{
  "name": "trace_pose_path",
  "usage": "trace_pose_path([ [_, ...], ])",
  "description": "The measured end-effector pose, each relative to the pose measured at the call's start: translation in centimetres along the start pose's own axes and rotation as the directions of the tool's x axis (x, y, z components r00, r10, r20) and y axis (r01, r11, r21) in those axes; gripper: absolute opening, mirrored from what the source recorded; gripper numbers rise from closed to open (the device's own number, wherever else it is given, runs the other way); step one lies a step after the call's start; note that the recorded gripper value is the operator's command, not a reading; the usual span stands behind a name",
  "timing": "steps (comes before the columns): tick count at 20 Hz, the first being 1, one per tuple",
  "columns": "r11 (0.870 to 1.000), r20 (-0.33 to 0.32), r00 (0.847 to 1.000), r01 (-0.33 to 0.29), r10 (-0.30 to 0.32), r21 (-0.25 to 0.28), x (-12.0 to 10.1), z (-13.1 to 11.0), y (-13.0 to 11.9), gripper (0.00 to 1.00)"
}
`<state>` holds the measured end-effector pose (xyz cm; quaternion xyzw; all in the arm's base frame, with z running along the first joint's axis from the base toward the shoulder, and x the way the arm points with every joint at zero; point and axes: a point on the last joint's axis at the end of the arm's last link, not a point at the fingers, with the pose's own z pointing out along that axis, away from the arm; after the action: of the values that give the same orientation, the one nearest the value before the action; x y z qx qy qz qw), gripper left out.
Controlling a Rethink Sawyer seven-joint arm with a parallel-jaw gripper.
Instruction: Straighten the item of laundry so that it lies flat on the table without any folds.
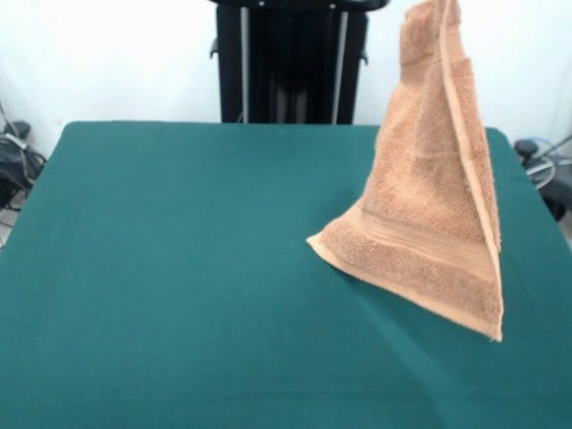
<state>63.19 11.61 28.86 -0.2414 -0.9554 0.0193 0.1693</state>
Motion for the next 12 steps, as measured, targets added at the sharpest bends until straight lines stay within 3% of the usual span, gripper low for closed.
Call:
trace_pose_path([
  [12, 1.000, -0.005, 1.000, 0.000, 0.000, 0.003, -0.06, 0.30, 0.05, 0.00],
])
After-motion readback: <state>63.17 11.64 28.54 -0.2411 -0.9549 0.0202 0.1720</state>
